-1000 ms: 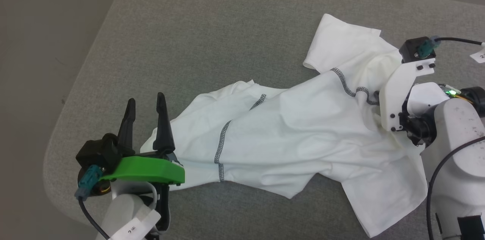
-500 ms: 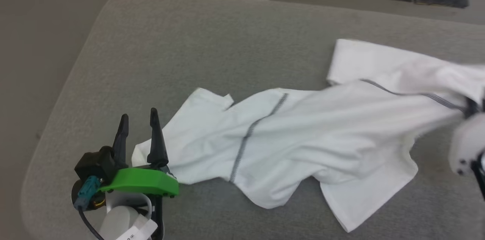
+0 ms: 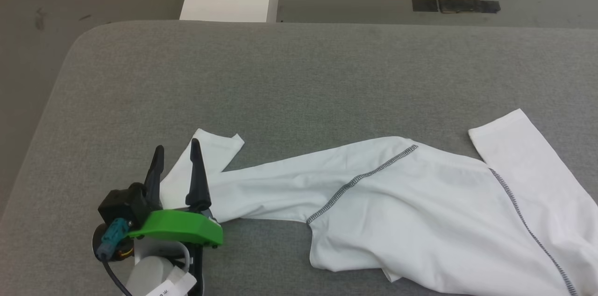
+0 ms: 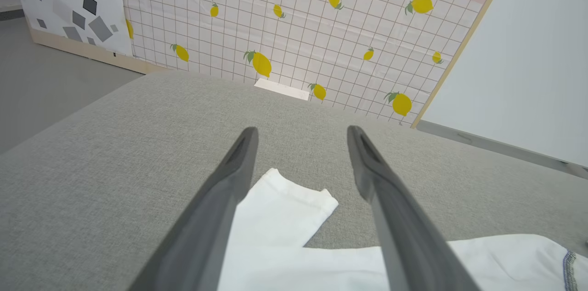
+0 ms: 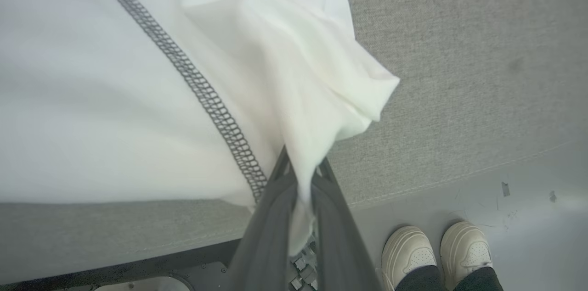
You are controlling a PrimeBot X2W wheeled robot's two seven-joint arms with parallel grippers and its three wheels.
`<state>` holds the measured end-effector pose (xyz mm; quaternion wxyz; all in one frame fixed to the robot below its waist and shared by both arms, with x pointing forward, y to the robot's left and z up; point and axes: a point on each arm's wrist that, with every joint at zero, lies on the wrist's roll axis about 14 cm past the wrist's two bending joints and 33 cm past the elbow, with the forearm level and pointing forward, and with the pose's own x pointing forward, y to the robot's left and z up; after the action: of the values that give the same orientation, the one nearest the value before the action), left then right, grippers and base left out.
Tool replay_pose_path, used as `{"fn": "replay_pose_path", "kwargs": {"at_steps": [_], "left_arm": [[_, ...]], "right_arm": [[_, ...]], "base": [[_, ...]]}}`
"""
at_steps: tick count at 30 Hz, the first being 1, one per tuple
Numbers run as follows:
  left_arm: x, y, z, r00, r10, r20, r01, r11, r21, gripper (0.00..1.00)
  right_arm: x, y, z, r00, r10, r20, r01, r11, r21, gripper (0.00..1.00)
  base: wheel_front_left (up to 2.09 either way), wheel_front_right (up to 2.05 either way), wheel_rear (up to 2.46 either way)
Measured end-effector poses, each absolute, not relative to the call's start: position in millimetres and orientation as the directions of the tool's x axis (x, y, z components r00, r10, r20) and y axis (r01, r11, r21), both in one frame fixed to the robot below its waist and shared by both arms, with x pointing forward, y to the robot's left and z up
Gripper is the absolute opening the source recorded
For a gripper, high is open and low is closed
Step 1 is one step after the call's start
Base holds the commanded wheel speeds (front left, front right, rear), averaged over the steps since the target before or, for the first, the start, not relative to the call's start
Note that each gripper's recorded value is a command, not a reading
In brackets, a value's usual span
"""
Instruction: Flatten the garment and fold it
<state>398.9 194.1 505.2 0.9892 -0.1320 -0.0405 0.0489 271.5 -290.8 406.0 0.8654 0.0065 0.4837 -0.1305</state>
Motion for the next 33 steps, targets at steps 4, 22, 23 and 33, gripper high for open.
{"fn": "replay_pose_path", "kwargs": {"at_steps": [4,22,23,33], "left_arm": [[401,186,501,0.995,0.083,0.055,-0.065,0.961,-0.267,1.00],[421,81,475,0.932,-0.332,-0.143,0.312,0.939,-0.146,1.00],[424,76,472,0.920,-0.351,-0.175,0.332,0.935,-0.127,1.00],[435,55,409,0.677,-0.374,-0.634,0.492,0.871,0.011,1.00]], "right_arm": [[273,-279,398,0.521,-0.168,-0.837,0.221,0.974,-0.058,1.00],[371,-224,476,0.949,-0.052,-0.312,0.048,0.999,-0.020,1.00],[371,-223,474,0.948,-0.046,-0.314,0.043,0.999,-0.017,1.00],[367,-209,467,0.942,-0.010,-0.336,0.010,1.000,-0.002,1.00]], "base": [[0.00,0.00,0.00],[0.00,0.00,0.00],[0.00,0.00,0.00],[0.00,0.00,0.00]]}}
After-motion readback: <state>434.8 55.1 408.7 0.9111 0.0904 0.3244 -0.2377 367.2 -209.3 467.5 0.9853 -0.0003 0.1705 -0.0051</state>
